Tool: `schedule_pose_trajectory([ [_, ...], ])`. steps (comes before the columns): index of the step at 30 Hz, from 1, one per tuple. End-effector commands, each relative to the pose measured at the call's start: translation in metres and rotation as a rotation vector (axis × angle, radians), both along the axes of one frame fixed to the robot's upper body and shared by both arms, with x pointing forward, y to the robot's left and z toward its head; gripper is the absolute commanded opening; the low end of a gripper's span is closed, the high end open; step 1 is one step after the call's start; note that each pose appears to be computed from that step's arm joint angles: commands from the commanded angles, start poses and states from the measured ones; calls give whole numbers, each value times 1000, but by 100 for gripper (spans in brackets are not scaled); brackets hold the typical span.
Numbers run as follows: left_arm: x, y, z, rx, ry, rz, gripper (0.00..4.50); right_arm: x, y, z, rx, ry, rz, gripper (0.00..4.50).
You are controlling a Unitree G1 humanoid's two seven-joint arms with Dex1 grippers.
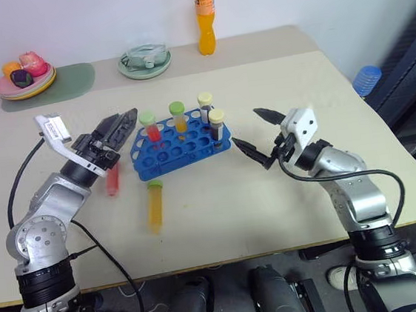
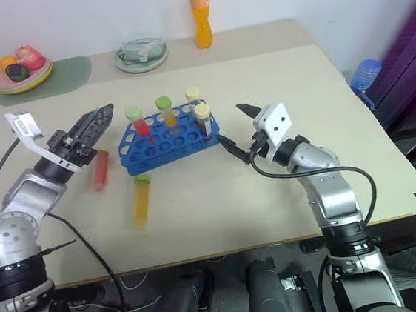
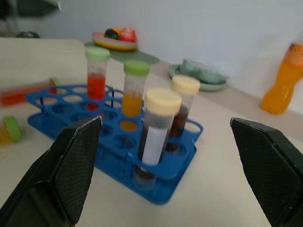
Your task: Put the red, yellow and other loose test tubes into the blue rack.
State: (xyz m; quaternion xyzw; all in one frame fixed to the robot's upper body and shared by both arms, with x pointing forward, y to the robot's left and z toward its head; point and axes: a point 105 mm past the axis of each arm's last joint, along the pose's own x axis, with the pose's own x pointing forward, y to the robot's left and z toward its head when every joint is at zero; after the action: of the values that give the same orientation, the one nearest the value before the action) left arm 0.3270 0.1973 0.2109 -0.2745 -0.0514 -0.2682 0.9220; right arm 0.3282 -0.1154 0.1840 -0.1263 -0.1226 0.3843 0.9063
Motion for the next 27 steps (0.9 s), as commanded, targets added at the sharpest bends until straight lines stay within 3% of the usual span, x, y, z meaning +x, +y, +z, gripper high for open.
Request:
schedule_pose_trajectory([
  [1,-4,8,-9,130,187,141,450,-10,4,23,15,-58,32,446],
  [7,-16,7,-27,332,483,93,450,-25,3,24,-35,-21,106,446],
  [11,-33,3,-36,526,654,-57,450,-42,-2,21,-95,28,177,446],
  [18,-44,1,-47,614,816,-83,450,-43,-7,20,-115,58,168,446],
  [27,-23,-13,-68,556,891,25,450,-46,-4,20,-109,74,182,446],
])
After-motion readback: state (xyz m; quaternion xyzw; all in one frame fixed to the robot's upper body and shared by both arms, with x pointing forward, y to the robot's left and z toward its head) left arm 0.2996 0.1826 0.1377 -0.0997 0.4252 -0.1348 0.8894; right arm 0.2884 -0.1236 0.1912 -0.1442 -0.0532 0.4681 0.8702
